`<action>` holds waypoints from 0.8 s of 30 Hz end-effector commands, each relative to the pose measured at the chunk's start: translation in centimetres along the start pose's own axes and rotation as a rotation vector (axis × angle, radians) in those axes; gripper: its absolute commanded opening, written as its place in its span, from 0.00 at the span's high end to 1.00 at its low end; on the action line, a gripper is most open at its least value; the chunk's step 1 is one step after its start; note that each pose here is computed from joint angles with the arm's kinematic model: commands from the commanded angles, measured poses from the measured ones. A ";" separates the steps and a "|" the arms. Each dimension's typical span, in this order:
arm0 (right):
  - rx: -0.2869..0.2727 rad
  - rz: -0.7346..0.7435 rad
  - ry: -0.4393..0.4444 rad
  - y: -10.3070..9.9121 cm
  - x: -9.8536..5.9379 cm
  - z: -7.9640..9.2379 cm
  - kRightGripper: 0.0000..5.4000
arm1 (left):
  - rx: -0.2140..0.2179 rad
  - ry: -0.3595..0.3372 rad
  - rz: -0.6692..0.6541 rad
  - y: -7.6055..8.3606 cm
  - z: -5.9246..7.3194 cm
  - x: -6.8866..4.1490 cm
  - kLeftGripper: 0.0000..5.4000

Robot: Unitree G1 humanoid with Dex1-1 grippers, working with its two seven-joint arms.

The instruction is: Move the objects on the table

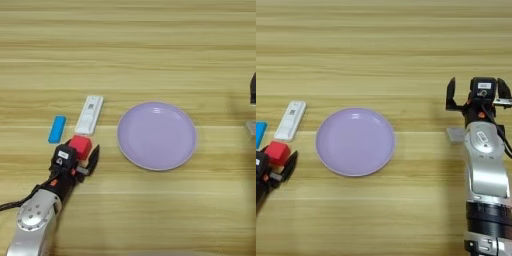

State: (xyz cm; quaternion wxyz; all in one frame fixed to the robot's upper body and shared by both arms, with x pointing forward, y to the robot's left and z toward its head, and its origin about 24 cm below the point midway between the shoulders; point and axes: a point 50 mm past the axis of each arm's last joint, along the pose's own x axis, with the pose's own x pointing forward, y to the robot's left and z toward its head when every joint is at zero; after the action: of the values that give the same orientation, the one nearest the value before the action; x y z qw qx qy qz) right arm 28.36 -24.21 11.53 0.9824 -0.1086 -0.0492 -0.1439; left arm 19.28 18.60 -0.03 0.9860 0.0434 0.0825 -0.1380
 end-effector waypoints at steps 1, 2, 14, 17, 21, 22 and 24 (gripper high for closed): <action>-0.010 -0.002 -0.019 -0.2 0.1 0.5 0.00 | -0.011 -0.020 -0.003 -0.2 0.1 0.3 0.43; -0.010 -0.002 -0.019 -0.2 0.2 0.5 0.00 | -0.013 -0.023 -0.003 -0.2 0.2 0.3 0.44; -0.013 0.000 -0.012 -0.4 0.3 0.3 0.00 | -0.045 -0.071 0.004 -0.7 0.7 0.7 0.58; -0.013 0.002 -0.009 -0.4 0.3 0.1 0.00 | -0.055 -0.088 0.004 -0.9 0.9 1.0 0.58; -0.014 0.004 -0.006 -0.4 0.4 0.0 0.00 | -0.072 -0.124 -0.003 -1.4 1.5 1.7 0.58; -0.014 0.004 -0.006 -0.4 0.4 0.0 0.00 | -0.075 -0.130 -0.002 -1.5 1.6 1.9 0.58; -0.013 0.005 -0.006 -0.4 0.4 0.0 0.00 | -0.079 -0.143 0.000 -1.6 1.9 2.2 0.58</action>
State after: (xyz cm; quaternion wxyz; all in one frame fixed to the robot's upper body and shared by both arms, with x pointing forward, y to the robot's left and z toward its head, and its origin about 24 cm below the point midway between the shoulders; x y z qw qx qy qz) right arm 28.41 -24.63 11.35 0.9817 -0.1159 -0.0437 -0.1448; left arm 20.74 16.64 1.11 0.9897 0.0009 0.0278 -0.1405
